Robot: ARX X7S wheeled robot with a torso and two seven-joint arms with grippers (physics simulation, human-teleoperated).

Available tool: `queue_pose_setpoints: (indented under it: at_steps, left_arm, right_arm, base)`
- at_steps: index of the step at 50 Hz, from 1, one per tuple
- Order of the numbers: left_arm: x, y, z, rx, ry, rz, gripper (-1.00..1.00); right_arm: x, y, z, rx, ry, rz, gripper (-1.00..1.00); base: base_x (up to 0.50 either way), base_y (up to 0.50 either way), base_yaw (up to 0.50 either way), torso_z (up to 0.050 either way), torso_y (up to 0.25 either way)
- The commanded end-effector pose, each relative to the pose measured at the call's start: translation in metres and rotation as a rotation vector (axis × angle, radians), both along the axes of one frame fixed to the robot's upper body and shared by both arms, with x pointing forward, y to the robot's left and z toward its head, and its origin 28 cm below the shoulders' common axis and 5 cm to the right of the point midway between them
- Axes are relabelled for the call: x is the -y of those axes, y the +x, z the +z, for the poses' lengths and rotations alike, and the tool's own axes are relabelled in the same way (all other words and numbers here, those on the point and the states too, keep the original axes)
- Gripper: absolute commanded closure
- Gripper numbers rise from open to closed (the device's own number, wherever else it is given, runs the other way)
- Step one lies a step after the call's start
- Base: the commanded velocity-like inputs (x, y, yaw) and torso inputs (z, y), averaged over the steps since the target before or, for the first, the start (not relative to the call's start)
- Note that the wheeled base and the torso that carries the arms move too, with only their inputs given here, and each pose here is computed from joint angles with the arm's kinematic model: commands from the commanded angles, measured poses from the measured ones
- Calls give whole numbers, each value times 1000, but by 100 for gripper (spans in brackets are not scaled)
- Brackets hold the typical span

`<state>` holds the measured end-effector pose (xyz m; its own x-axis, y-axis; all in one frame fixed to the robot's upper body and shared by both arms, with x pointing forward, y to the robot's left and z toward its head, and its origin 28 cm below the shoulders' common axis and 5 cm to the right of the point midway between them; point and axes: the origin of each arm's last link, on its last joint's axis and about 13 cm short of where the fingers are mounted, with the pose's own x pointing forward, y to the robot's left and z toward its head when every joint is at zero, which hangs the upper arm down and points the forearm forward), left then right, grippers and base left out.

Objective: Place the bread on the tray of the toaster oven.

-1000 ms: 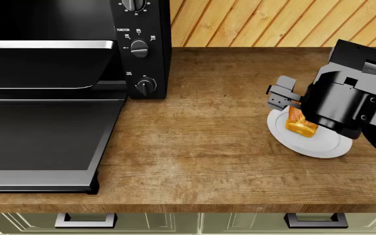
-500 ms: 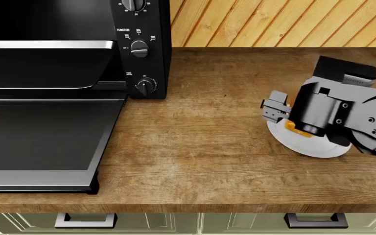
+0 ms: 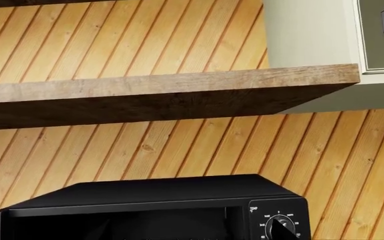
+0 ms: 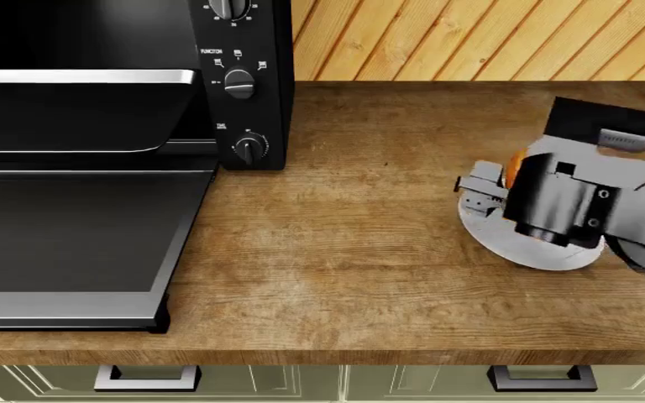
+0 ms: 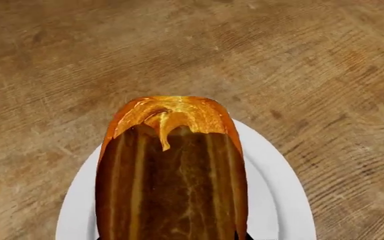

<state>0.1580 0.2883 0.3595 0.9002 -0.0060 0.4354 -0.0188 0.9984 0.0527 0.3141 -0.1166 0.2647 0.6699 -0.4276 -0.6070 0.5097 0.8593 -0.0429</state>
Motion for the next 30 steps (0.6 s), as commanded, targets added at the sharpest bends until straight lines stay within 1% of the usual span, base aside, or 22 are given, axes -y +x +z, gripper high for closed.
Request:
queue_pose_setpoints:
  at_steps: [1, 5, 6, 8, 10, 11, 12, 13, 14, 15, 16, 17, 18, 20, 22, 23, 24, 25, 26, 27, 28, 30]
  left_arm:
    - [0, -2, 0, 1, -5, -2, -100]
    - [2, -2, 2, 3, -1, -4, -100]
    - [2, -2, 3, 4, 0, -3, -100]
    - [3, -4, 5, 8, 7, -3, -100]
    - [4, -6, 7, 12, 11, -2, -100]
    - [3, -7, 7, 12, 11, 0, -100]
    - [3, -8, 7, 11, 11, 3, -100]
    - [2, -9, 8, 12, 9, 6, -100]
    - [2, -10, 9, 15, 8, 7, -100]
    - [2, -11, 9, 19, 7, 4, -100]
    - [3, -11, 9, 20, 10, 6, -100]
    - [3, -10, 10, 18, 11, 7, -100]
    - [4, -10, 10, 17, 13, 7, -100]
    - [5, -11, 13, 22, 18, 1, -100]
    - [6, -11, 14, 24, 19, 0, -100]
    - [6, -11, 15, 24, 20, -2, -100]
    - [7, -10, 15, 24, 21, -3, -100]
    - [7, -10, 15, 23, 21, -3, -100]
    - [7, -10, 15, 21, 25, -2, -100]
    - [7, -11, 16, 22, 25, -2, -100]
    - [8, -11, 16, 22, 26, -1, -100]
    - [8, -11, 16, 19, 27, -1, -100]
  right_arm:
    - [13, -56, 58, 243, -10, 4, 100]
    - [18, -74, 70, 301, 2, 6, 100]
    - [18, -75, 70, 303, -6, 11, 100]
    - [18, -84, 73, 329, -40, 79, 100]
    - [19, -87, 73, 351, -84, 163, 100]
    - [18, -89, 71, 362, -135, 230, 100]
    - [20, -91, 69, 465, -198, 335, 100]
    - [23, -93, 68, 522, -224, 349, 100]
    - [24, -95, 66, 538, -320, 390, 100]
    - [25, -98, 67, 535, -289, 412, 100]
    - [25, -99, 68, 563, -331, 420, 100]
    - [25, -102, 71, 613, -360, 479, 100]
    - [26, -104, 75, 649, -375, 511, 100]
    - [28, -105, 76, 662, -406, 557, 100]
    - [28, -105, 75, 677, -405, 601, 100]
    - [28, -104, 73, 684, -415, 656, 100]
    - [30, -102, 70, 688, -466, 670, 100]
    - [31, -100, 70, 700, -449, 669, 100]
    - [33, -97, 70, 708, -473, 679, 100]
    - [34, -96, 70, 729, -466, 708, 100]
    - [35, -93, 70, 724, -498, 707, 100]
    - [37, -86, 71, 732, -497, 711, 100]
  base:
    - [0, 0, 0, 0, 0]
    - [0, 0, 0, 0, 0]
    - [0, 0, 0, 0, 0]
    - [0, 0, 0, 0, 0]
    - [0, 0, 0, 0, 0]
    - [0, 0, 0, 0, 0]
    - [0, 0, 0, 0, 0]
    - [0, 0, 0, 0, 0]
    - [0, 0, 0, 0, 0]
    - [0, 0, 0, 0, 0]
    - [0, 0, 0, 0, 0]
    - [0, 0, 0, 0, 0]
    - [0, 0, 0, 0, 0]
    - [0, 0, 0, 0, 0]
    - [0, 0, 0, 0, 0]
    - [0, 0, 0, 0, 0]
    - [0, 0, 0, 0, 0]
    - [0, 0, 0, 0, 0]
    - [0, 0, 0, 0, 0]
    - [0, 0, 0, 0, 0]
    - [0, 0, 0, 0, 0]
    - [0, 0, 0, 0, 0]
